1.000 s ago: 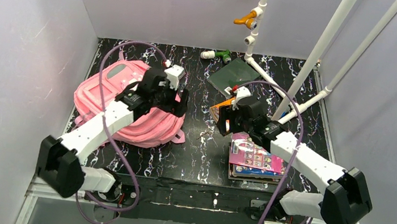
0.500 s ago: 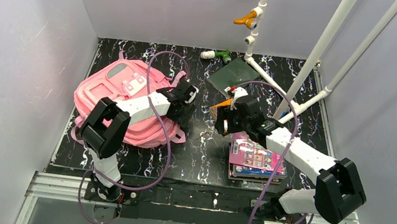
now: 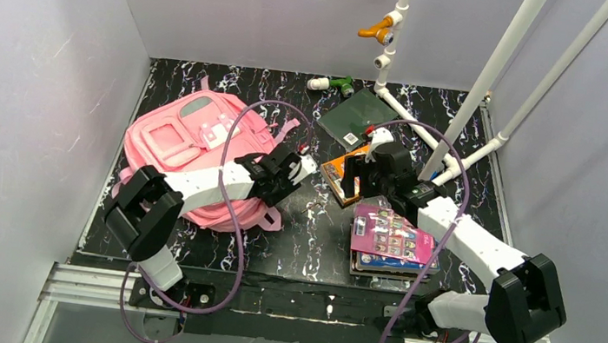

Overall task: Pack the student bag
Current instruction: Unzip the student bag at the center of the board, then pick up the book from the center of the board.

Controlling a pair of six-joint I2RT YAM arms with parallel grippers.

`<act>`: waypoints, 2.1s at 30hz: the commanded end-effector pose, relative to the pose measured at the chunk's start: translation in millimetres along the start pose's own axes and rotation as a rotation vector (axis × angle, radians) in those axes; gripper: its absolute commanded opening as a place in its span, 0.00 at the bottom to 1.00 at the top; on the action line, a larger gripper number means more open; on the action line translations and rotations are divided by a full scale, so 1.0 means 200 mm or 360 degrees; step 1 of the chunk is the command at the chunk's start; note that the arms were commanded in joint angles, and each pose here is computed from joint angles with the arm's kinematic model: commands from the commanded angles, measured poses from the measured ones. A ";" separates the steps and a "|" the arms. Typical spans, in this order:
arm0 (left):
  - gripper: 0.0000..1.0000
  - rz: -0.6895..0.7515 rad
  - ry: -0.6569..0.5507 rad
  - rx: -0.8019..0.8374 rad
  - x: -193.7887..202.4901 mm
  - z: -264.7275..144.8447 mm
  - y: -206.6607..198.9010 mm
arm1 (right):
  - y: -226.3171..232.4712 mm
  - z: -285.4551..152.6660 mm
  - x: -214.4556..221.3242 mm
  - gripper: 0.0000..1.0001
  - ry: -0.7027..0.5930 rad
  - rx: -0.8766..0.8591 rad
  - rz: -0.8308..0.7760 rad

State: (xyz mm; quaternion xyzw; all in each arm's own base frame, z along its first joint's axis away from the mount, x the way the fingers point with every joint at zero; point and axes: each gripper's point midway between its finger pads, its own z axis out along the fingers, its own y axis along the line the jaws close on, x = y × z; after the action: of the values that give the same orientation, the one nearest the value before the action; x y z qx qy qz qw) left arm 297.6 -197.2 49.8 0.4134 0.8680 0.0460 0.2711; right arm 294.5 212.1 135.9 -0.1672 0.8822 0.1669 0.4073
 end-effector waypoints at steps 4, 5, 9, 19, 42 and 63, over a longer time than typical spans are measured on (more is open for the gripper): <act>0.66 0.0191 -0.0006 -0.0018 0.06 -0.13 0.03 | 0.02 0.06 -0.09 0.83 -0.0042 -0.0055 -0.0022; 0.77 0.0135 0.0005 -0.0067 0.05 -0.15 0.06 | 0.03 0.07 -0.09 0.83 -0.0039 -0.0064 -0.0014; 0.90 -0.0037 -0.0074 -0.0123 -0.03 -0.26 0.11 | 0.02 0.07 -0.09 0.83 -0.0032 -0.0059 0.0007; 0.98 -0.0884 -0.0796 0.0195 -0.40 -0.70 0.03 | -0.31 0.19 -0.07 0.87 -0.0073 0.0480 0.0221; 0.99 -0.1109 -0.1198 0.0679 -0.31 -1.03 -0.15 | -0.66 0.77 -0.24 0.98 0.0116 0.0930 0.0046; 0.99 -0.1293 -0.0752 0.0262 -0.14 -0.68 -0.05 | 0.25 0.84 0.00 0.98 0.0260 -0.0039 0.0209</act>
State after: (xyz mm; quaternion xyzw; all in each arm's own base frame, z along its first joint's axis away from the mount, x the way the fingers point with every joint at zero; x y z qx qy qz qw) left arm 225.8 -203.8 173.7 0.0835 0.8712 -0.2346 0.4231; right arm 424.6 286.1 38.6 -0.0873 0.9187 0.1185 0.3665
